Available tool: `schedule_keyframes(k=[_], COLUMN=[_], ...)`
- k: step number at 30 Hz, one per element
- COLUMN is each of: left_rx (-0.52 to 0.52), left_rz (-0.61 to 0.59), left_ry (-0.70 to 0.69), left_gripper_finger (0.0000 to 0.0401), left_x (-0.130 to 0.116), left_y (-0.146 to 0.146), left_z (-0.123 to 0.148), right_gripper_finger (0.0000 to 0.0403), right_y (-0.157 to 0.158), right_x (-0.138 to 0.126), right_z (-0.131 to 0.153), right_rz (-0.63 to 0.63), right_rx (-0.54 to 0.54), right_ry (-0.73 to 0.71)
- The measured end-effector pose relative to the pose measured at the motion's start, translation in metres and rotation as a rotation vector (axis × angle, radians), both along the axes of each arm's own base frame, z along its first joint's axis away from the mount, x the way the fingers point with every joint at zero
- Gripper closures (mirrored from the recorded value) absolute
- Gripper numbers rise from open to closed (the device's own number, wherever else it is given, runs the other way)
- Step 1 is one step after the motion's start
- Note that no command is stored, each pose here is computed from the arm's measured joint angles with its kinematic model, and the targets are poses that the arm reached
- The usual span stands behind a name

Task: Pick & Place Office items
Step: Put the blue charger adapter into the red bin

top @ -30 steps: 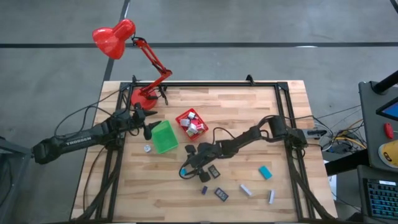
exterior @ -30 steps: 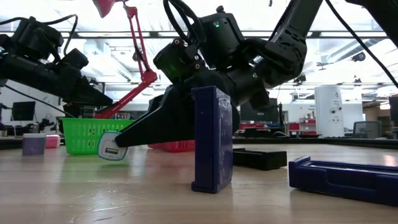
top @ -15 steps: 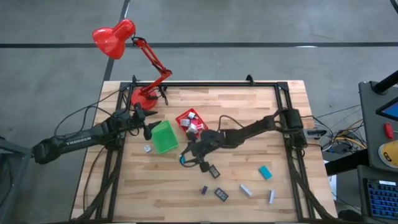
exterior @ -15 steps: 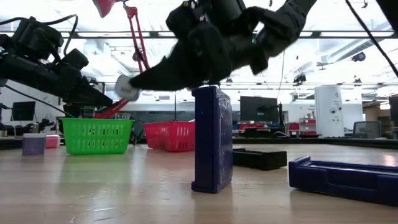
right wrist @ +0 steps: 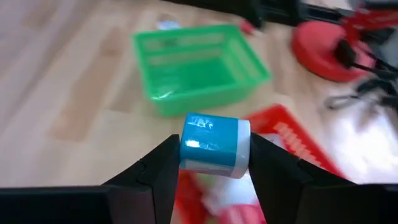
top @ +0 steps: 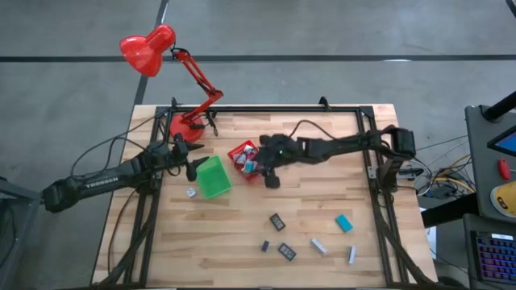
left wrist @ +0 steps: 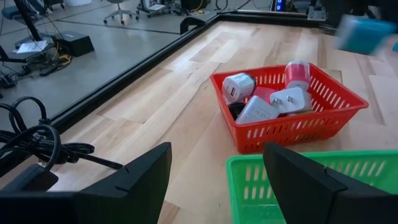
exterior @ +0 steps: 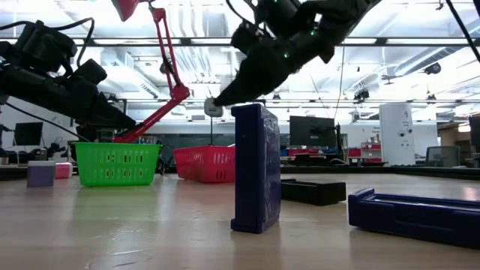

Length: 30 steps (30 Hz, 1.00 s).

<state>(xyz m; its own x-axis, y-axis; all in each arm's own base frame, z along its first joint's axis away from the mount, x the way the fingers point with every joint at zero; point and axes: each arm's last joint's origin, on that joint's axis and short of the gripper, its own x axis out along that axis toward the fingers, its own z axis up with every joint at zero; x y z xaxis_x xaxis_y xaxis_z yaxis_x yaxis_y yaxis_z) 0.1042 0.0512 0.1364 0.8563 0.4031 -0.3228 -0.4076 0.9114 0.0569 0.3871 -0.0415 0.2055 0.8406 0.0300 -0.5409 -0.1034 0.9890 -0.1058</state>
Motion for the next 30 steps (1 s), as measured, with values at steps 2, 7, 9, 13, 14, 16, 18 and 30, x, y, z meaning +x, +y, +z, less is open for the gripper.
schedule_keyframes(k=[2,7,9,13,14,16,18,30], left_rx=[0.000,0.000,0.000,0.000,0.000,0.000,0.000,0.001], left_rz=[0.000,0.000,0.000,0.000,0.000,0.000,0.000,0.000], left_ry=[-0.001,0.000,0.000,0.000,0.000,0.000,0.000,-0.001], left_gripper_finger=[0.0144,0.0144,0.0144,0.0144,0.0144,0.0144,0.0144,0.0144], left_x=[0.000,0.000,0.000,0.000,0.000,0.000,0.000,0.000], left_y=[0.000,0.000,0.000,0.000,0.000,0.000,0.000,0.000], left_z=[0.000,0.000,0.000,0.000,0.000,0.000,0.000,0.000], right_gripper_finger=[0.0235,0.0234,0.0234,0.0234,0.0234,0.0234,0.0234,0.0234], right_y=[-0.012,-0.030,-0.032,-0.031,-0.031,-0.033,-0.034,-0.036], right_x=[-0.002,-0.006,-0.007,-0.008,-0.008,-0.008,-0.008,-0.005], right_z=[-0.001,-0.009,-0.010,-0.011,-0.012,-0.011,-0.012,-0.044], right_rz=[-0.027,-0.092,-0.107,-0.110,-0.117,-0.149,-0.162,-0.192], right_rx=[-0.005,0.030,0.043,0.045,0.039,0.010,-0.016,0.023], right_ry=[0.003,0.025,0.029,0.034,0.035,0.031,0.030,-0.048])
